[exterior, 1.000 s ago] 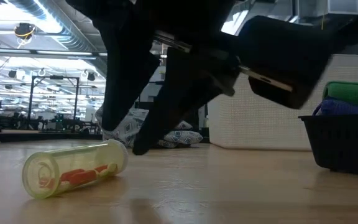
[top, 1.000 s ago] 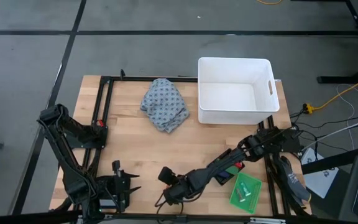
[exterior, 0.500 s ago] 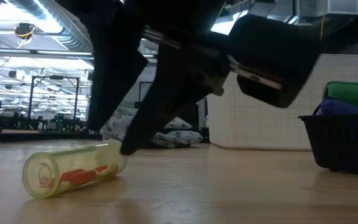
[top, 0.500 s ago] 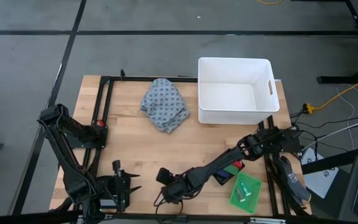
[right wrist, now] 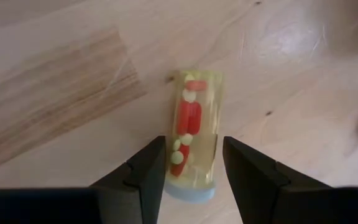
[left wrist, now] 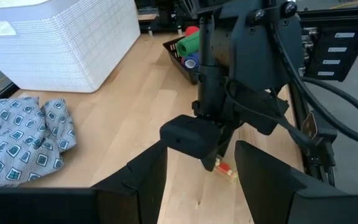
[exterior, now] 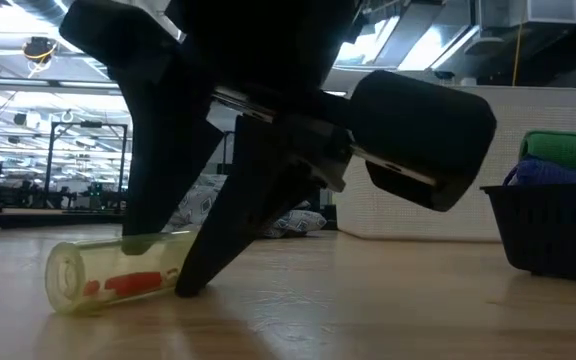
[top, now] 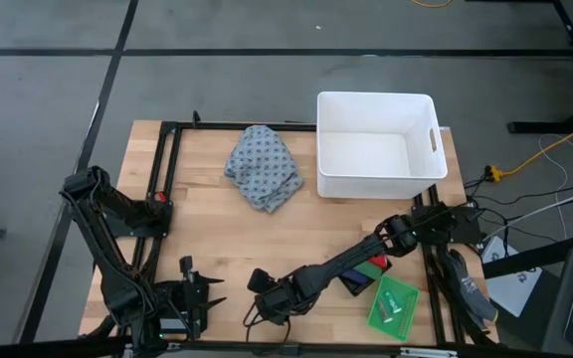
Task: Pick & Place Medicine items
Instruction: Put the yellow pill bottle into the green bin
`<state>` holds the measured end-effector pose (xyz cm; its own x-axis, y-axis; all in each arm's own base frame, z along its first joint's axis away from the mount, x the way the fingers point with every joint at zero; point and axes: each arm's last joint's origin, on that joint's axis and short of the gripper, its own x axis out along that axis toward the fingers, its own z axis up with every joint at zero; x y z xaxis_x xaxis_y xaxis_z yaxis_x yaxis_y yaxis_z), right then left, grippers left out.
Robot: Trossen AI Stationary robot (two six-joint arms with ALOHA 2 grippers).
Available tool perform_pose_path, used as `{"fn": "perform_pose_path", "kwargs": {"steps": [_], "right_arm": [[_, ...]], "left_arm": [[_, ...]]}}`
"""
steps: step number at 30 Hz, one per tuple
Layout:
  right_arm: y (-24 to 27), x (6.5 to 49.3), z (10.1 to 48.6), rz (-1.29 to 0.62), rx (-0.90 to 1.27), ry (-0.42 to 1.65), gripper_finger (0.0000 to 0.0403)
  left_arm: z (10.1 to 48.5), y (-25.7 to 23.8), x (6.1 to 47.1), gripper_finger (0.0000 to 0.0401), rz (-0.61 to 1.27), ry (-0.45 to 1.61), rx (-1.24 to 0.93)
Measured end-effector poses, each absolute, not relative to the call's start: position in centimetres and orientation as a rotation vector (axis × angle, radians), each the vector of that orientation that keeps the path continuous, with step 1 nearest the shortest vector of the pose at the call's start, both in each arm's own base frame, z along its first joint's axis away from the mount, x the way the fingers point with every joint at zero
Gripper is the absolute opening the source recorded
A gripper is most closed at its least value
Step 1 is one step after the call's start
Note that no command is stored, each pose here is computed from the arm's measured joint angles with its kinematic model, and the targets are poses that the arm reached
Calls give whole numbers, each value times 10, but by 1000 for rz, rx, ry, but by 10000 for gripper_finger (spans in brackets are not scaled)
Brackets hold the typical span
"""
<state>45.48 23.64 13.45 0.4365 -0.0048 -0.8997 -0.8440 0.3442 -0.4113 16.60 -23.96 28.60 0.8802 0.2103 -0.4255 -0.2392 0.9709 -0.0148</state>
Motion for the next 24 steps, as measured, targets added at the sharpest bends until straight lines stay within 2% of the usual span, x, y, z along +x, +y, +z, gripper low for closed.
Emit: {"fn": "perform_pose_path", "kwargs": {"steps": [5,15,20,24], "right_arm": [[233,456,134,673,-1054,982,154],[232,457,133,646,-1026,994,103],[229,456,140,567,-1063,1059,107],[226,458,166,476,-1043,1096,114]], "left_arm": [[286,-240,166,184,234,436,-68],[286,-240,166,185,234,436,-67],[286,-240,166,185,234,436,-67],[286,-240,166,185,232,437,-61]]}}
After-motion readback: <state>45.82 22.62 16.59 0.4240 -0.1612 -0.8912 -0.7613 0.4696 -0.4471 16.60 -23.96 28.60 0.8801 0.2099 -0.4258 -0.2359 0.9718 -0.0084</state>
